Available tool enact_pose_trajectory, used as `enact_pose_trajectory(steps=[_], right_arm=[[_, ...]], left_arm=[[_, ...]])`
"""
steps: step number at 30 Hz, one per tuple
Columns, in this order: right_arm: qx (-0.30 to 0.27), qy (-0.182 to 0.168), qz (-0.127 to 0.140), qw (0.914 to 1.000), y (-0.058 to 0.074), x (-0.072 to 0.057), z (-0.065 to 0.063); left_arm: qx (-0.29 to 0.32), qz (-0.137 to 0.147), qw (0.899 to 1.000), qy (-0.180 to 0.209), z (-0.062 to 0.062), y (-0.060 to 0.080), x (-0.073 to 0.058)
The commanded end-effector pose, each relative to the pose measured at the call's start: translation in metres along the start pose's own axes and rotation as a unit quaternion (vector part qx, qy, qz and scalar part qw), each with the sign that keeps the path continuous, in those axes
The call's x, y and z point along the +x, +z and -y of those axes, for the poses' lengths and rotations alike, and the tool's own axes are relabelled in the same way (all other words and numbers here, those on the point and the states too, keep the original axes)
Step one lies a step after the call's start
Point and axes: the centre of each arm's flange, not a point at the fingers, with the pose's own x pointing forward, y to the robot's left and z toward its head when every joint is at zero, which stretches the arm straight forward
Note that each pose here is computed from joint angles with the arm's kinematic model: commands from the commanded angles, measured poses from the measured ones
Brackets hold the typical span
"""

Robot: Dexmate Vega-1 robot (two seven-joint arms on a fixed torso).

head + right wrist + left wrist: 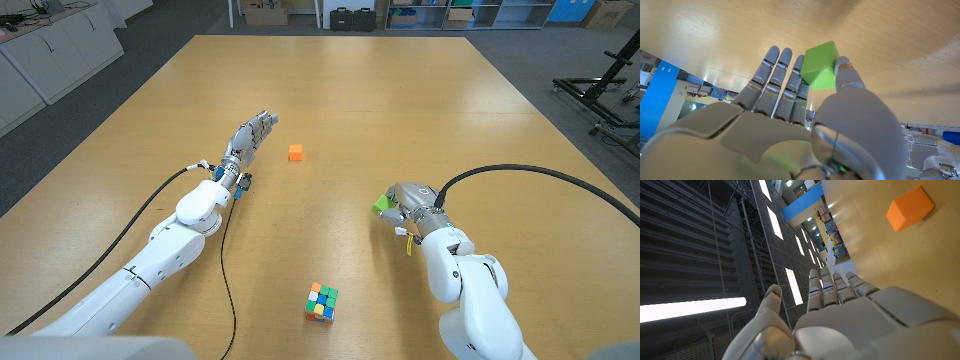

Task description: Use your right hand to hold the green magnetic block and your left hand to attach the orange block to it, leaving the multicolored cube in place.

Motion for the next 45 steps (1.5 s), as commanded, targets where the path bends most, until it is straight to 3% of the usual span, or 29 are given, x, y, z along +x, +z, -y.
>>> enact_pose_trajectory(steps=[1, 17, 33, 45], right_arm=[[0.019, -0.025, 0.012, 0.9994, 0.002, 0.000, 0.015], [0.084, -0.076, 0.028, 0.9931, -0.008, 0.009, 0.024], [0.179, -0.136, 0.059, 0.9726, -0.009, 0.033, 0.024], [0.239, -0.152, 0.076, 0.9560, -0.015, 0.045, 0.019]], left_arm=[[0.000, 0.006, 1.000, 0.003, 0.000, -0.001, -0.003], [0.038, 0.019, 0.999, 0.023, 0.009, 0.001, 0.001], [0.105, 0.054, 0.989, 0.088, 0.007, 0.001, 0.002], [0.168, 0.051, 0.977, 0.119, 0.001, 0.007, -0.005]])
